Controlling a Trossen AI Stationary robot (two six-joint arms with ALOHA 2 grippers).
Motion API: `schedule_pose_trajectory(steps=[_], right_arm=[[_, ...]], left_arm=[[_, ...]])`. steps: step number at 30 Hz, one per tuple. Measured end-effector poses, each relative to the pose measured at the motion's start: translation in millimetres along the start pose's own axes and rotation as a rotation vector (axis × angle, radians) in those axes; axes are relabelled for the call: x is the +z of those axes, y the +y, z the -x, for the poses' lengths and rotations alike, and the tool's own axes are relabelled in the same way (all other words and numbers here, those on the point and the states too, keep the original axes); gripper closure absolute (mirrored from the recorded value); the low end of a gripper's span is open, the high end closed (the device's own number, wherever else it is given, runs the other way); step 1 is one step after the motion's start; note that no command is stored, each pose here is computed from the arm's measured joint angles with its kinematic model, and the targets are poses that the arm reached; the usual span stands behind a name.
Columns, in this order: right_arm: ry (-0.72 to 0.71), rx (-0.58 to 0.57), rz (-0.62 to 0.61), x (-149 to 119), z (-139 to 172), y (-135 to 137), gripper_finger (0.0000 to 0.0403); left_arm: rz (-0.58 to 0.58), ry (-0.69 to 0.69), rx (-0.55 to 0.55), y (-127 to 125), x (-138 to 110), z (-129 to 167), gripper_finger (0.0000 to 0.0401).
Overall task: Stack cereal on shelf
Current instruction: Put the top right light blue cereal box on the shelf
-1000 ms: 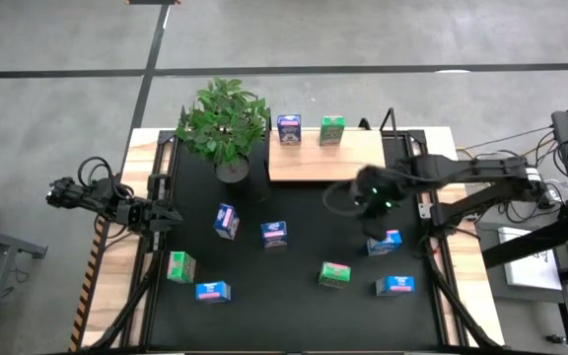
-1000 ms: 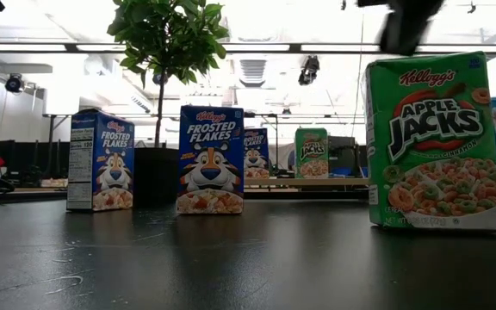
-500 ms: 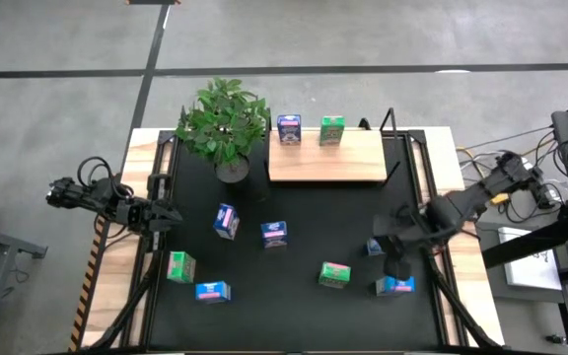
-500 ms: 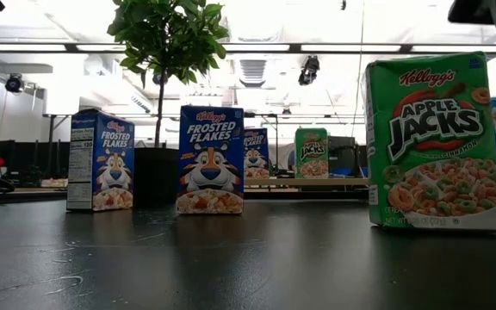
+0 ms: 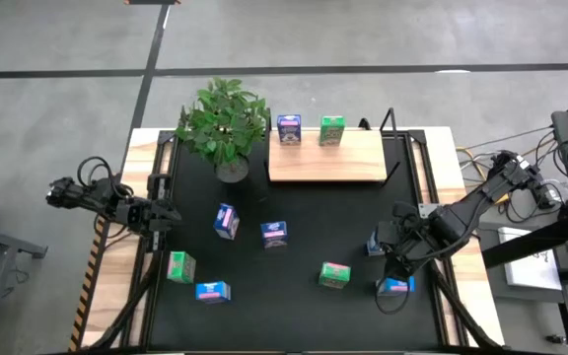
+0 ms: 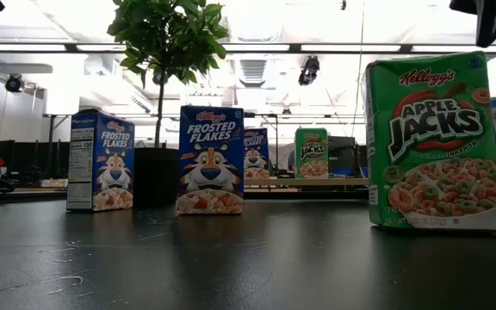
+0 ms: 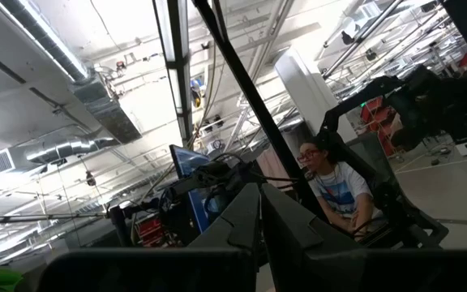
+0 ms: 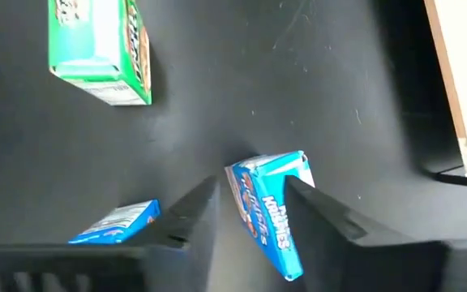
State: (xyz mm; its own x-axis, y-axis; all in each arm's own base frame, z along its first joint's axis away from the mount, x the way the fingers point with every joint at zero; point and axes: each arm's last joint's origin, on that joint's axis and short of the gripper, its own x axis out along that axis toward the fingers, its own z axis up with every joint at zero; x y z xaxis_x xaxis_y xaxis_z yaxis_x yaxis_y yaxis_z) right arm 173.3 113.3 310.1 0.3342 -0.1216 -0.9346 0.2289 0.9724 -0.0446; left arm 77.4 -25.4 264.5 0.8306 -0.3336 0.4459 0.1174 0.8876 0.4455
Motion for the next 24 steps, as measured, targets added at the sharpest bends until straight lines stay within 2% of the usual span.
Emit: schedule_pose_trajectory(steps=[4,9,17,24], right_arm=[[0.026,-0.029,0.011,-5.0,-9.9,-1.2,0.0201],[0.092,-0.077,0.034,-16.5,-29.0,-4.1,0.0163],[0.157,-0.145,0.038,-27.2,-50.6,-12.2,0.0143],[0.162,-0.149,0.038,-26.9,-54.0,-14.0,0.0151]], left_arm=[[0.0,0.0,0.0,0.0,0.0,0.0,0.0401],[0.0,0.001,0.0,0.0,0.0,0.0,0.0401],[-0.007,0.001,0.0,0.0,-0.1,0.0,0.0401],[-0.007,0.001,0.0,-0.1,0.0,0.0,0.0401]])
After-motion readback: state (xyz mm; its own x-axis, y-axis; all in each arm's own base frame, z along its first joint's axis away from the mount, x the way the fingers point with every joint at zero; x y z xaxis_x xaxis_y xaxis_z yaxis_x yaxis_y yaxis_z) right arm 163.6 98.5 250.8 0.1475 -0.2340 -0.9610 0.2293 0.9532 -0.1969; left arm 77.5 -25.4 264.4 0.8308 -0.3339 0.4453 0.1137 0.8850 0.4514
